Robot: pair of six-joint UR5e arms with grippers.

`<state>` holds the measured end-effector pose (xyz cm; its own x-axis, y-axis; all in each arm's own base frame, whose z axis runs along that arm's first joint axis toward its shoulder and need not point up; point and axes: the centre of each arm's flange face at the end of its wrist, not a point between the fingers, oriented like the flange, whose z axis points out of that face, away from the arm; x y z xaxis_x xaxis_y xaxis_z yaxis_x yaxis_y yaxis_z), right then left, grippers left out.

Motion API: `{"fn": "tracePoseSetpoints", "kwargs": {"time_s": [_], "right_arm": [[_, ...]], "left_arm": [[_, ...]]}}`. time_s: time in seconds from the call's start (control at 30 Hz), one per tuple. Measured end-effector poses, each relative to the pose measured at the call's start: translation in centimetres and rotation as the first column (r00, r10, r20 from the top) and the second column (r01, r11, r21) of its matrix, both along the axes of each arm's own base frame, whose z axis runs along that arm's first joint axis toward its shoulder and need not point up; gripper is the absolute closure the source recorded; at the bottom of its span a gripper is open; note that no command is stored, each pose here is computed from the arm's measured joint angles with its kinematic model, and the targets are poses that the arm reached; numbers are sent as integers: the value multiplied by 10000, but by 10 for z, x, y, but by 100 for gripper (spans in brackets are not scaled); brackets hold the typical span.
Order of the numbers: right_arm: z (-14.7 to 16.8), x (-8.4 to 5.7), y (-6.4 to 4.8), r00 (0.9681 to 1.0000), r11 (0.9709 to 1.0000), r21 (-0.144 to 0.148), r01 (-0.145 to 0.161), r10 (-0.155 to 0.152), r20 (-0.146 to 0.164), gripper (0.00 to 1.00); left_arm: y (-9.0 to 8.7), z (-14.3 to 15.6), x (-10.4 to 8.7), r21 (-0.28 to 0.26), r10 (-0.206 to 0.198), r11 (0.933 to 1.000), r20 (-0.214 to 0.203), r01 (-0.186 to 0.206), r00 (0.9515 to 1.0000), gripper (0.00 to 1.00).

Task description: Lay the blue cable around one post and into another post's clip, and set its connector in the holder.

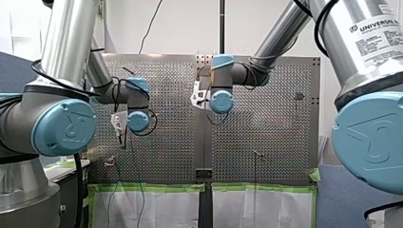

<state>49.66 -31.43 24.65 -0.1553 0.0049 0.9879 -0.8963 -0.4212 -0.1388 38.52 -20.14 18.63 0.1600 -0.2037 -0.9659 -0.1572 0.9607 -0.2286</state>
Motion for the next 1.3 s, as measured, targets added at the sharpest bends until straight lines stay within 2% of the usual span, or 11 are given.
{"fn": "tracePoseSetpoints", "kwargs": {"time_s": [0.2, 0.33, 0.47, 0.6, 0.7, 0.8, 1.0, 1.17, 1.3], "right_arm": [[32, 13, -6, 9988, 9986, -209, -488, 490, 94, 100], [51, 23, -10, 9959, 9954, -354, -888, 894, 143, 100], [66, 31, -14, 9938, 9928, -500, -1090, 1100, 181, 100], [82, 39, -18, 9902, 9884, -708, -1345, 1368, 289, 100], [92, 44, -19, 9861, 9838, -799, -1604, 1632, 306, 100], [103, 50, -20, 9808, 9782, -848, -1898, 1928, 281, 100], [124, 61, -22, 9668, 9633, -946, -2511, 2543, 235, 100], [137, 71, -24, 9521, 9477, -1073, -3004, 3047, 255, 100], [138, 81, -24, 9394, 9353, -999, -3394, 3424, 138, 100]], "left_arm": [[11, 36, 10, -639, 659, 9960, 468, -628, 9967, 100], [18, 56, 12, -918, 975, 9916, 666, -912, 9930, 100], [24, 76, 13, -1092, 1158, 9883, 847, -1063, 9897, 100], [31, 99, 15, -1287, 1329, 9845, 1061, -1189, 9854, 100], [36, 116, 16, -1414, 1437, 9819, 1239, -1258, 9818, 100], [40, 135, 15, -1525, 1529, 9796, 1424, -1310, 9779, 100], [48, 162, 6, -1718, 1653, 9755, 1612, -1373, 9730, 100], [55, 180, -1, -1881, 1758, 9718, 1743, -1425, 9689, 100], [62, 205, -3, -2015, 1870, 9686, 2036, -1458, 9610, 100]]}}
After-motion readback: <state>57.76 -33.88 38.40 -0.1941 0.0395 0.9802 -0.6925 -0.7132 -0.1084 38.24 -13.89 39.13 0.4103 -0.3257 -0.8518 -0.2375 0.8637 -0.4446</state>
